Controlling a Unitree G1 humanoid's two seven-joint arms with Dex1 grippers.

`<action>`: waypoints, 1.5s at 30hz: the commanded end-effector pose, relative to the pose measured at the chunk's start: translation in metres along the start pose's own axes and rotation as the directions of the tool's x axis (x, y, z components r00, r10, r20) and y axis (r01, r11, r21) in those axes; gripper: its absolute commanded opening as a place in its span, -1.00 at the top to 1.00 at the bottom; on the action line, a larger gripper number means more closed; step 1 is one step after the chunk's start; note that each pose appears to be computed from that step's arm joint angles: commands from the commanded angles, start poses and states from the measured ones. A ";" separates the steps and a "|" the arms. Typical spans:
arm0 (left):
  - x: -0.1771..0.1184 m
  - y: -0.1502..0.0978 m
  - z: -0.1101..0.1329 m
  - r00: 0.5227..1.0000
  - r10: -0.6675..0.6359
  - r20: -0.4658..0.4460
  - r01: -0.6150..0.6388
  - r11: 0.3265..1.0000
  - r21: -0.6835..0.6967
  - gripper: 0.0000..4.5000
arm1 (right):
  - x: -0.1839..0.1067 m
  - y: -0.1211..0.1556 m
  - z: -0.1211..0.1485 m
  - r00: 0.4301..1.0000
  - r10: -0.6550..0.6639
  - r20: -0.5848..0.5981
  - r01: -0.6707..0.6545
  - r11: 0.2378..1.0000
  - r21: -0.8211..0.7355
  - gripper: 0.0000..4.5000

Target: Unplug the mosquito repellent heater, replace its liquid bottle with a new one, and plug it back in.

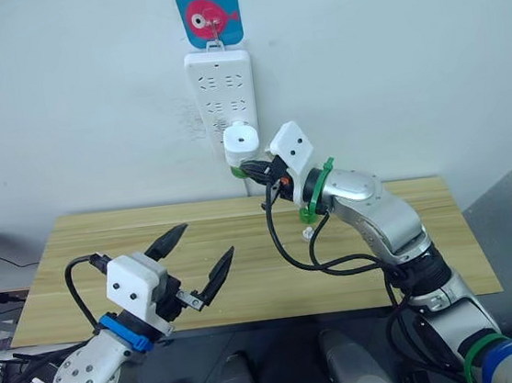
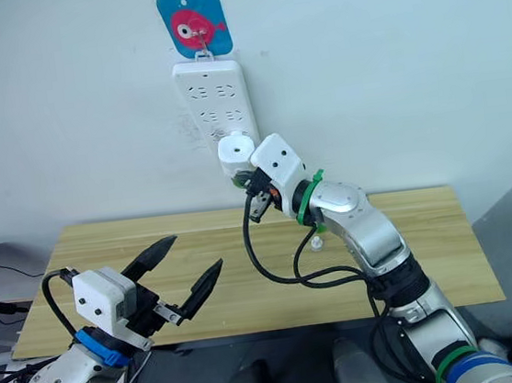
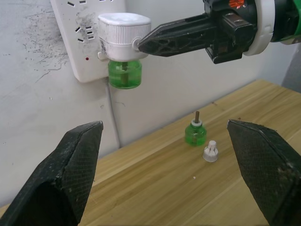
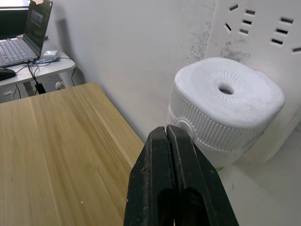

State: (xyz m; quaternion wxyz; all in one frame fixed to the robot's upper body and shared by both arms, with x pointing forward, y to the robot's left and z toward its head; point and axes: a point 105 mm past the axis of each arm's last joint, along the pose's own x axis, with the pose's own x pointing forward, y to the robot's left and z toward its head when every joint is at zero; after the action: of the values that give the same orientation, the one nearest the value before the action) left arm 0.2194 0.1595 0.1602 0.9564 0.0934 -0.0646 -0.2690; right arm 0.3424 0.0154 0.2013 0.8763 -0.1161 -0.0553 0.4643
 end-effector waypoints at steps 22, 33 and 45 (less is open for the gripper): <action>0.004 0.014 -0.009 1.000 -0.011 -0.012 0.010 1.000 -0.006 -1.00 | -0.023 -0.013 0.019 0.995 -0.021 0.095 0.022 1.000 -0.002 0.99; -0.008 0.043 -0.040 0.955 -0.202 -0.217 0.223 0.971 0.080 -1.00 | -0.099 -0.004 -0.015 0.968 0.167 -0.185 -0.212 0.942 -0.259 0.24; -0.028 0.092 -0.058 0.876 -0.162 -0.454 0.282 0.936 0.212 -1.00 | -0.192 -0.043 -0.048 0.864 0.148 -0.482 -0.320 0.899 -0.298 -0.98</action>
State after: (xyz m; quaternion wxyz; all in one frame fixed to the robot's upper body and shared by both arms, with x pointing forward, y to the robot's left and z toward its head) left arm 0.2513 0.2546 0.1127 0.8900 0.2651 0.1342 -0.3459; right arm 0.2799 -0.1679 0.1591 0.7669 -0.3749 0.0920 0.5126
